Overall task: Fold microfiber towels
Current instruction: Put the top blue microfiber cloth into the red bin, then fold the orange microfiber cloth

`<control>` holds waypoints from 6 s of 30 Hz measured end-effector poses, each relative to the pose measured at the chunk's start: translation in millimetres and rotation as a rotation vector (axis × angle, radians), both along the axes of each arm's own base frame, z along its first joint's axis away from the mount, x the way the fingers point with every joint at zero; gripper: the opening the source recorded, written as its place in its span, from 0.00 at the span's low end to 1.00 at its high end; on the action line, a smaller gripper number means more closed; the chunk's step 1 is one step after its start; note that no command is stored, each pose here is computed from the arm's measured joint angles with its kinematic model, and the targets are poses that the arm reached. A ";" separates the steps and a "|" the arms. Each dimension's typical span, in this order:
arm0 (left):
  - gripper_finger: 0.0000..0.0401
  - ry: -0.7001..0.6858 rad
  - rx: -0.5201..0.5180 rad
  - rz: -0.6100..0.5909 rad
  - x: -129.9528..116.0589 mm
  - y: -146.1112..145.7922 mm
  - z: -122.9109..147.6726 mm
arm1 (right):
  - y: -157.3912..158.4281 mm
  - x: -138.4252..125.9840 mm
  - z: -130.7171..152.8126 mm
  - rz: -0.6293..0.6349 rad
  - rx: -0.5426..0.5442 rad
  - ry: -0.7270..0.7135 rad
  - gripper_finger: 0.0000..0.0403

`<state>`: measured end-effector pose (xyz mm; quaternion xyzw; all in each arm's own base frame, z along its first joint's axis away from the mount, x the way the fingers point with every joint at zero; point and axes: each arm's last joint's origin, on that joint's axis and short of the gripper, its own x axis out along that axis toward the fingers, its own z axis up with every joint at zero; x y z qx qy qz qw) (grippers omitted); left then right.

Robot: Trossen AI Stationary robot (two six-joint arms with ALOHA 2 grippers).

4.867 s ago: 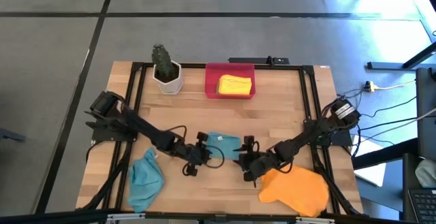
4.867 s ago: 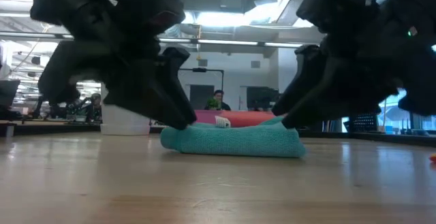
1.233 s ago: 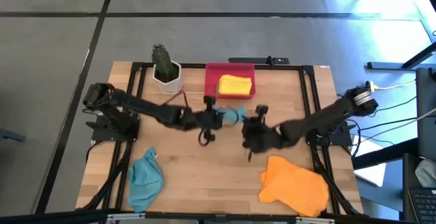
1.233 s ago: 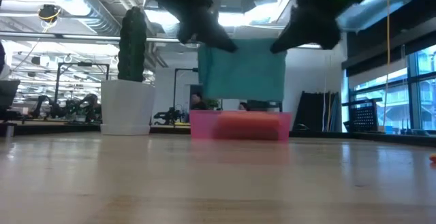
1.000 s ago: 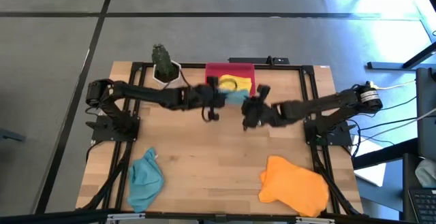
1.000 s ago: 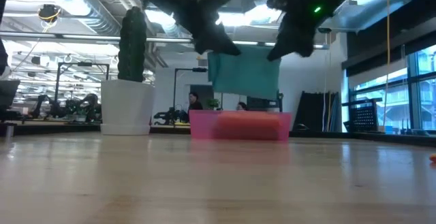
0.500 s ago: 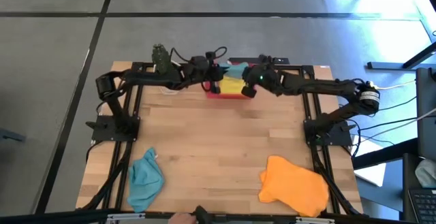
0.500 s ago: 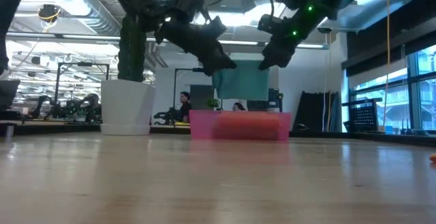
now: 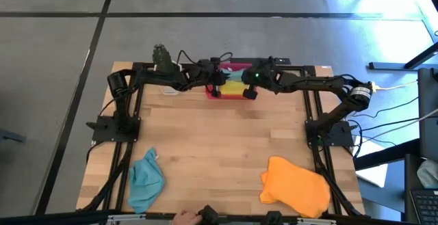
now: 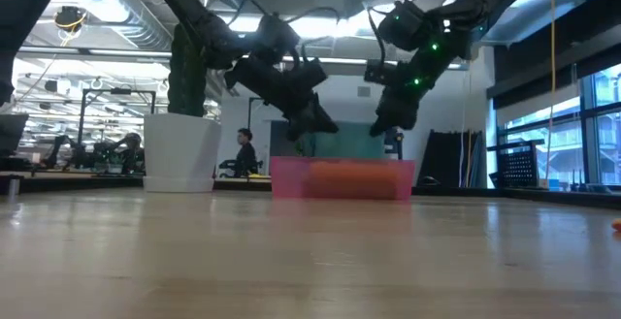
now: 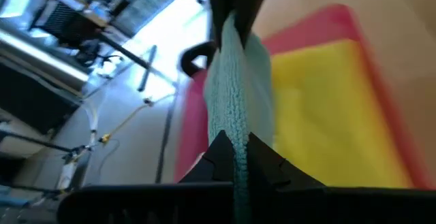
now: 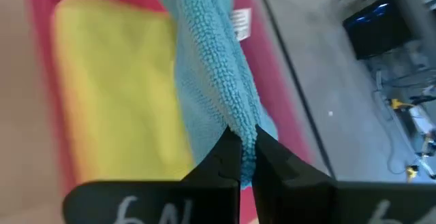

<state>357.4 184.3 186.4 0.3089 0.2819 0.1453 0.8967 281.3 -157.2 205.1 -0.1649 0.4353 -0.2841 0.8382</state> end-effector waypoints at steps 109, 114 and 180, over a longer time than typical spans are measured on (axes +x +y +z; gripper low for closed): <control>0.47 -0.666 -0.917 -0.121 52.9 -329.5 -33.2 | 294.3 -65.7 45.6 0.372 0.473 0.012 0.01; 0.51 -0.677 -0.960 -0.083 55.7 -321.3 -34.2 | 294.6 -65.1 46.0 0.372 0.476 0.005 0.01; 0.00 0.151 -0.418 -0.247 -22.6 -379.7 101.5 | 284.5 -69.4 13.5 0.397 0.506 0.100 0.46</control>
